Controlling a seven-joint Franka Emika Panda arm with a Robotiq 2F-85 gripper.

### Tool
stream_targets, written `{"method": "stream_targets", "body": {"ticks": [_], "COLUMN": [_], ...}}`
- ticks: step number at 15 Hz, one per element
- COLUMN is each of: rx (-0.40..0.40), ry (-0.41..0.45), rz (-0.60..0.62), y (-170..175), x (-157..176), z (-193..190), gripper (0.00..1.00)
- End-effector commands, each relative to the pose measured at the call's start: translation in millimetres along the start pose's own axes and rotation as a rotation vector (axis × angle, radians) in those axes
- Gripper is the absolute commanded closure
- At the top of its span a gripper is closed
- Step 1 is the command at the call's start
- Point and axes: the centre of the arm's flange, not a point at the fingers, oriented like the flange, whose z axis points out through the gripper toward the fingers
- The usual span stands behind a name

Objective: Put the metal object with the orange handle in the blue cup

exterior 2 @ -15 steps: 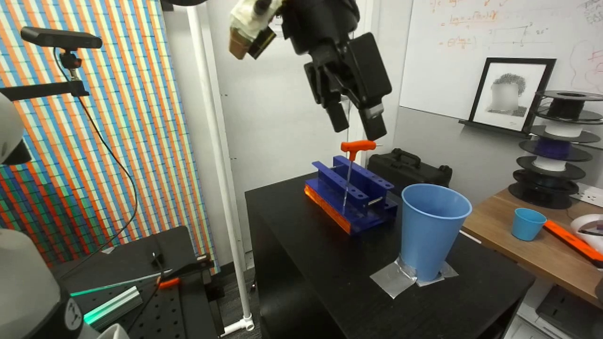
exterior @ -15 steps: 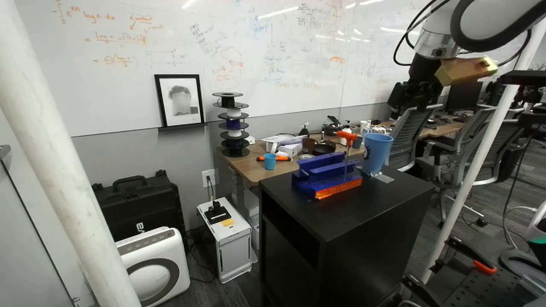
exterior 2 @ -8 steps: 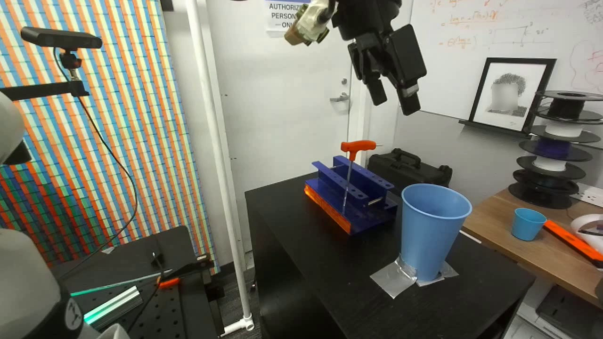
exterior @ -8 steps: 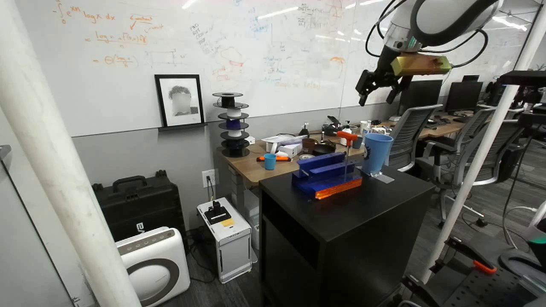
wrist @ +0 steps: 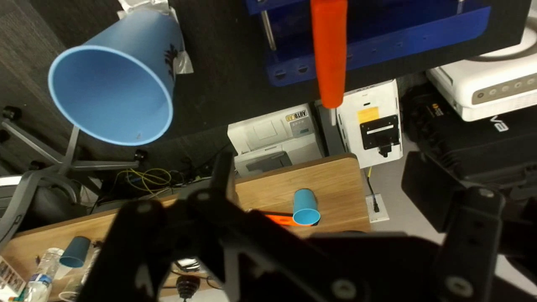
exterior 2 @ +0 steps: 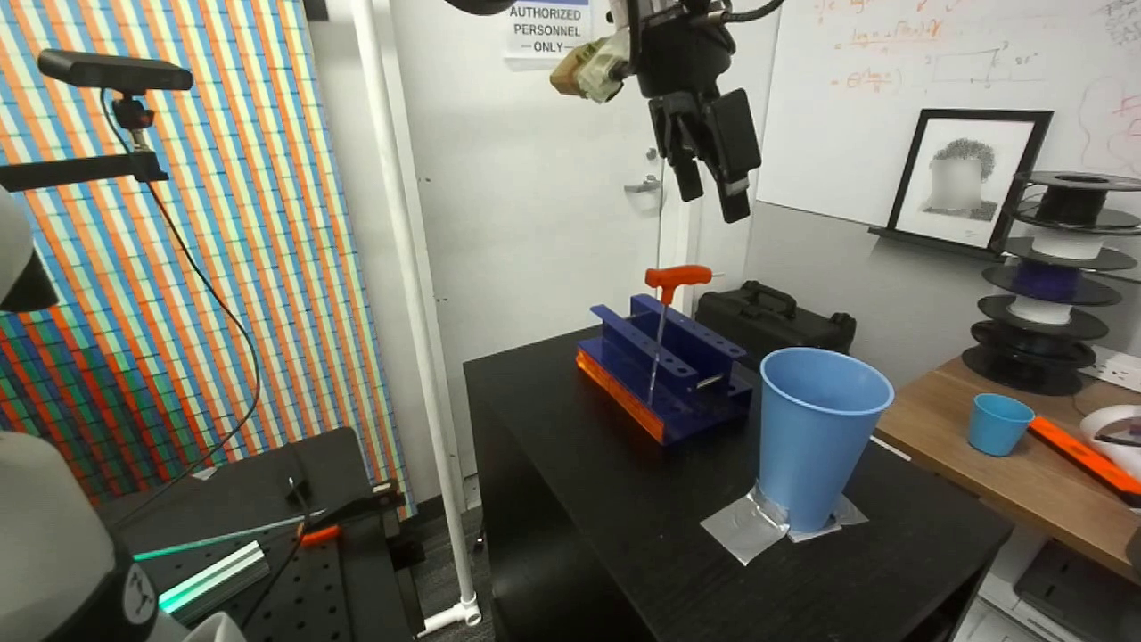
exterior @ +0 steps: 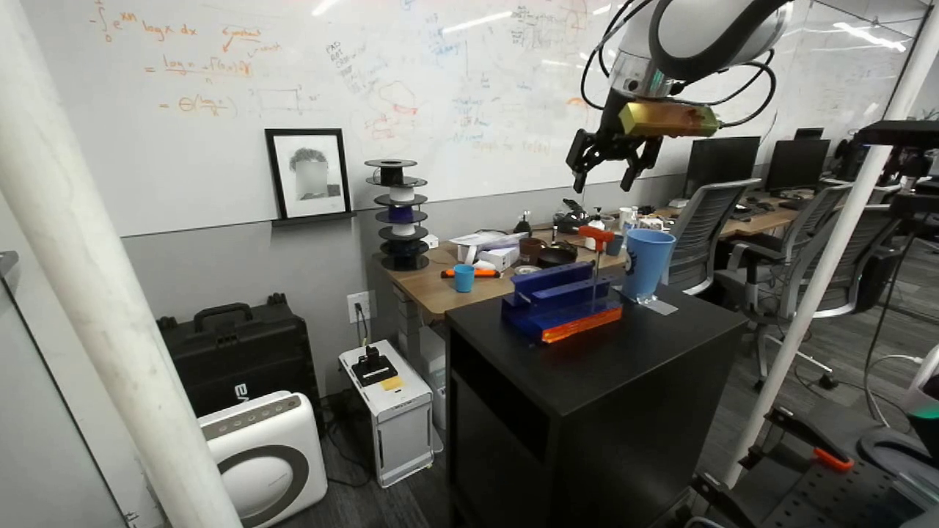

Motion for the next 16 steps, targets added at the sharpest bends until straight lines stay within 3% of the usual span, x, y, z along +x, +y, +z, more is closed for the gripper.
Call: {"method": "stream_targets", "body": {"ticks": [1, 7, 16], "rx": [0.022, -0.029, -0.040], "ry": [-0.046, -0.158, -0.182], "rz": [0.011, 0.010, 0.012], "y": [-16.3, -14.2, -12.6], "x": [3.6, -12.7, -19.3], "z": [0.0, 17.6, 43.1], "gripper": [0.00, 0.00, 0.00]}}
